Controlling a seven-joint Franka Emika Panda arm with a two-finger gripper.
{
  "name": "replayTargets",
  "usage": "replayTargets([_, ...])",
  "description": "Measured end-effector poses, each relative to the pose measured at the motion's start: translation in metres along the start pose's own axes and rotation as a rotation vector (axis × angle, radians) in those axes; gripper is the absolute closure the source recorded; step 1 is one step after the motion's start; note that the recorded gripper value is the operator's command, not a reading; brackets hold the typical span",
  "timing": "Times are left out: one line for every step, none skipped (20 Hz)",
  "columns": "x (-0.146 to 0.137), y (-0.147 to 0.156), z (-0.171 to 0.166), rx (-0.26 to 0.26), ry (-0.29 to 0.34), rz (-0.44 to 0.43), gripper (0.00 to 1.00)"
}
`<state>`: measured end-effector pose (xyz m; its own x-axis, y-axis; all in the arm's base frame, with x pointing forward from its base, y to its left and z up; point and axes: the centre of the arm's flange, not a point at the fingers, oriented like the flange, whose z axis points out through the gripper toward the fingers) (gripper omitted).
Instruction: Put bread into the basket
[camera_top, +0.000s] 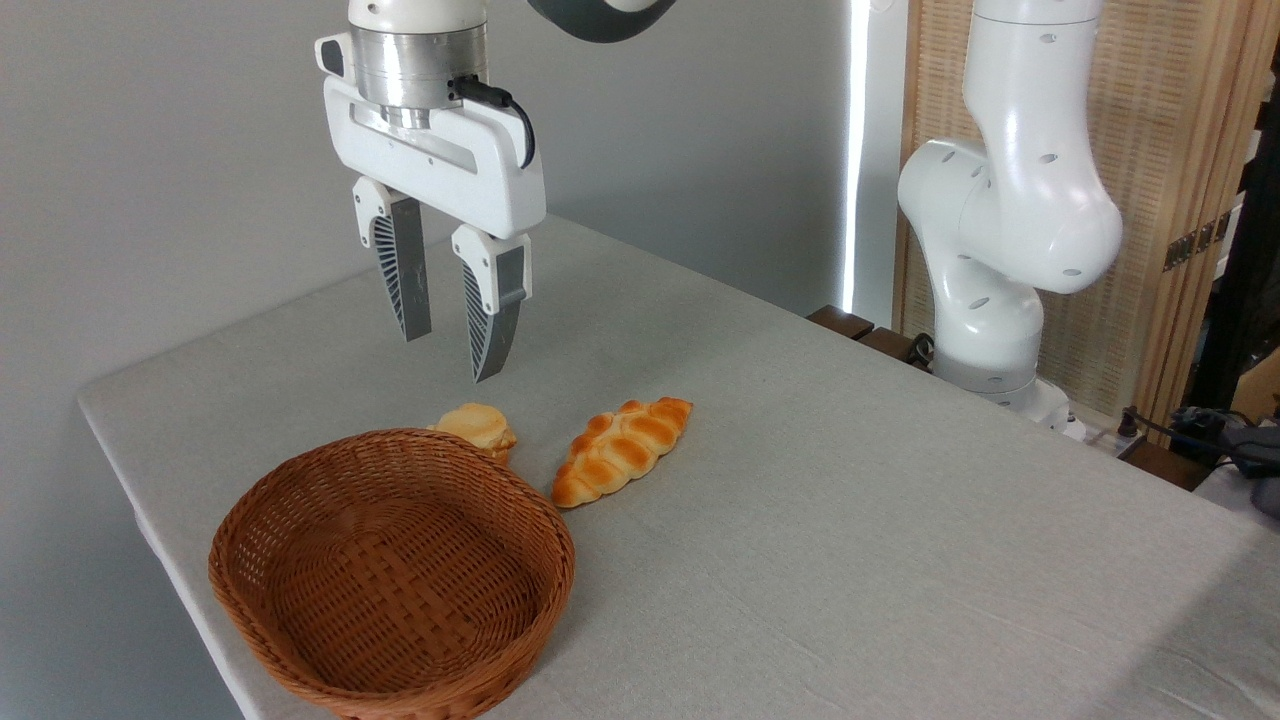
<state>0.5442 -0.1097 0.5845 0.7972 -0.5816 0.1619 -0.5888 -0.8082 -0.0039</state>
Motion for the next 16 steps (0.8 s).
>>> replayTargets([0.0035,0.0082,0.0006,0.02,-0.011,0.026,0.0])
replayTargets([0.0028,0.0085,0.0011,0.018,-0.018,0.027,0.0])
replayTargets([0.0022,0.0089,0.0015,0.016,-0.023,0.027,0.0])
replayTargets([0.0018,0.0096,0.0018,0.014,-0.028,0.028,0.0])
replayTargets([0.0017,0.0099,0.0019,0.014,-0.03,0.029,0.0])
replayTargets([0.0016,0.0102,0.0021,0.013,-0.031,0.029,0.0])
replayTargets([0.0016,0.0102,0.0021,0.013,-0.032,0.029,0.0])
replayTargets([0.0015,0.01,0.0021,0.013,-0.032,0.029,0.0])
replayTargets([0.0014,0.0098,0.0021,0.013,-0.032,0.028,0.0])
replayTargets([0.0012,0.0094,0.002,0.013,-0.032,0.027,0.0])
replayTargets([0.0011,0.0092,0.002,0.014,-0.032,0.027,0.0])
replayTargets([0.0011,0.0093,0.0019,0.014,-0.032,0.027,0.0])
replayTargets([0.0012,0.0093,0.0019,0.014,-0.032,0.027,0.0])
replayTargets([0.0013,0.0098,0.0019,0.013,-0.032,0.028,0.0])
replayTargets([0.0015,0.0101,0.002,0.013,-0.032,0.028,0.0])
replayTargets([0.0018,0.0109,0.002,0.013,-0.032,0.03,0.0])
